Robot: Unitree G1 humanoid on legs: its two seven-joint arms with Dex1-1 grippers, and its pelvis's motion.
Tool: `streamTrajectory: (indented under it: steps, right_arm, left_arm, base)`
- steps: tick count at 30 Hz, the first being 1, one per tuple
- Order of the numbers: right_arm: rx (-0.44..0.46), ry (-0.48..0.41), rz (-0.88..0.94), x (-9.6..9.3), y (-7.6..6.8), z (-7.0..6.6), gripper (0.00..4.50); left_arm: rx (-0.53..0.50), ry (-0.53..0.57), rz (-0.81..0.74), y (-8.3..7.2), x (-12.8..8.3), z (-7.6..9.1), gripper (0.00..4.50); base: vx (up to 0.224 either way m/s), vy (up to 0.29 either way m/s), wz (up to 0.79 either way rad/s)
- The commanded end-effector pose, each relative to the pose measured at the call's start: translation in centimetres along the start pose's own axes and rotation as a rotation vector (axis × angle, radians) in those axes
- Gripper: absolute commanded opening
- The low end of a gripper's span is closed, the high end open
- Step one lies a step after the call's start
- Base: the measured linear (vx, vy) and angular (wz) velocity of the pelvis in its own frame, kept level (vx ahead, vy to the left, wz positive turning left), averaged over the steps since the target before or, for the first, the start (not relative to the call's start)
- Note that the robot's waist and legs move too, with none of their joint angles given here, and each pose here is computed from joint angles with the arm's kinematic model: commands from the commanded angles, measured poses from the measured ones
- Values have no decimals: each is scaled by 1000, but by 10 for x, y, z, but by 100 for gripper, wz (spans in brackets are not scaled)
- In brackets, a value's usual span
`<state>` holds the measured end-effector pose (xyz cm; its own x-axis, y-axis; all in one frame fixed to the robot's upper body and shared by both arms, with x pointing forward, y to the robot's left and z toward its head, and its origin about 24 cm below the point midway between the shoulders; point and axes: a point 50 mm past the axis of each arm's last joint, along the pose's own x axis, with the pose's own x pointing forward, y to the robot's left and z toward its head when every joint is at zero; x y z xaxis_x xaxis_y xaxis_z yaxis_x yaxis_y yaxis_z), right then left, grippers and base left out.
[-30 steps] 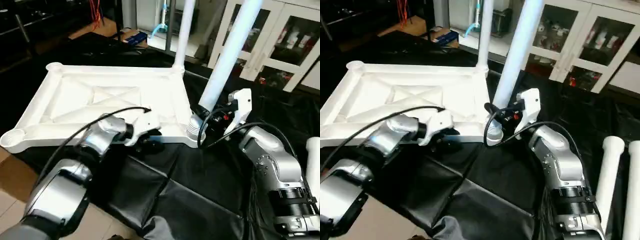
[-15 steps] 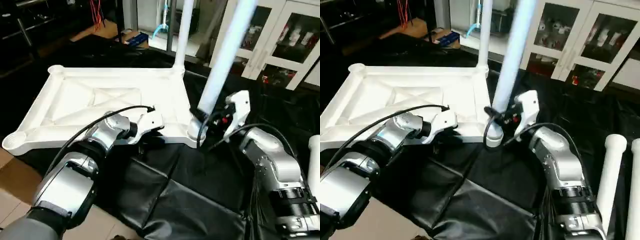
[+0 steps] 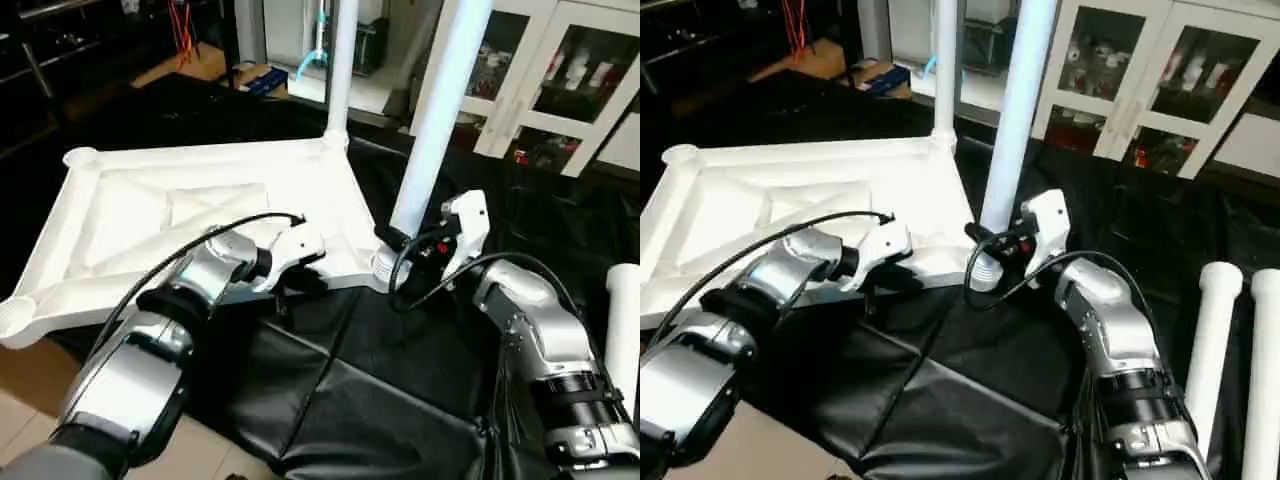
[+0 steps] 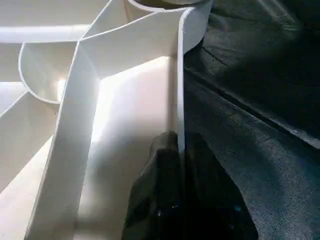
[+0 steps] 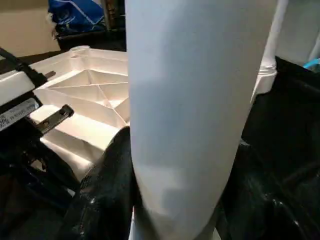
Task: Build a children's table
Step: Insert table leg to table base
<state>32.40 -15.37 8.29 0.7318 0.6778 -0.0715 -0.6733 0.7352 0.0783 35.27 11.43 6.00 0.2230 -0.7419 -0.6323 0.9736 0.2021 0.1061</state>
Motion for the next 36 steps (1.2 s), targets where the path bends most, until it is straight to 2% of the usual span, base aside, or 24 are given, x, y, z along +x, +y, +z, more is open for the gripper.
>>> streamTrajectory:
  steps: [1, 10, 12, 13, 16, 17, 20, 21, 22, 24, 28, 32, 36]
  right_arm:
    - [-10, 30, -7, 2, -4, -3, 184]
    - [-10, 94, 61, 6, 1, -12, 184]
    - [-41, 138, 87, 7, 3, -15, 184]
    - [-64, 187, 113, 7, 3, -18, 184]
    - [-78, 229, 134, 6, 2, -21, 184]
    - [-78, 229, 134, 6, 2, -21, 184]
    - [-62, 349, 199, 5, 2, -29, 184]
    - [-62, 349, 199, 5, 2, -29, 184]
    - [-42, 388, 213, 5, 3, -33, 184]
    - [-34, 380, 207, 6, 3, -33, 184]
    - [44, 330, 141, 10, 0, -33, 184]
    - [128, 323, 97, 4, -3, -42, 184]
    - [167, 313, 74, 0, -6, -43, 184]
  left_arm:
    - [-34, -5, -85, -13, 5, -13, 0]
    - [-20, -12, -91, -14, 6, -7, 0]
    - [-22, -13, -86, -13, 6, -5, 0]
    - [-18, -8, -78, -12, 5, -5, 0]
    - [-16, -5, -80, -12, 5, -6, 0]
    - [-16, -5, -80, -12, 5, -6, 0]
    - [-12, 0, -96, -14, 4, -7, 0]
    - [-12, 0, -96, -14, 4, -7, 0]
    - [-13, 1, -96, -14, 4, -7, 0]
    - [-13, 1, -96, -14, 4, -7, 0]
    - [-15, -1, -93, -14, 4, -6, 0]
    - [-20, -7, -90, -15, 5, -6, 0]
    - [-19, -4, -85, -14, 4, -6, 0]
  base:
    - [0, 0, 0]
    - [0, 0, 0]
    - [0, 0, 0]
    - [0, 0, 0]
    - [0, 0, 0]
    - [0, 0, 0]
    - [0, 0, 0]
    - [0, 0, 0]
    - [0, 0, 0]
    - [0, 0, 0]
    - [0, 0, 0]
    - [0, 0, 0]
    - [0, 0, 0]
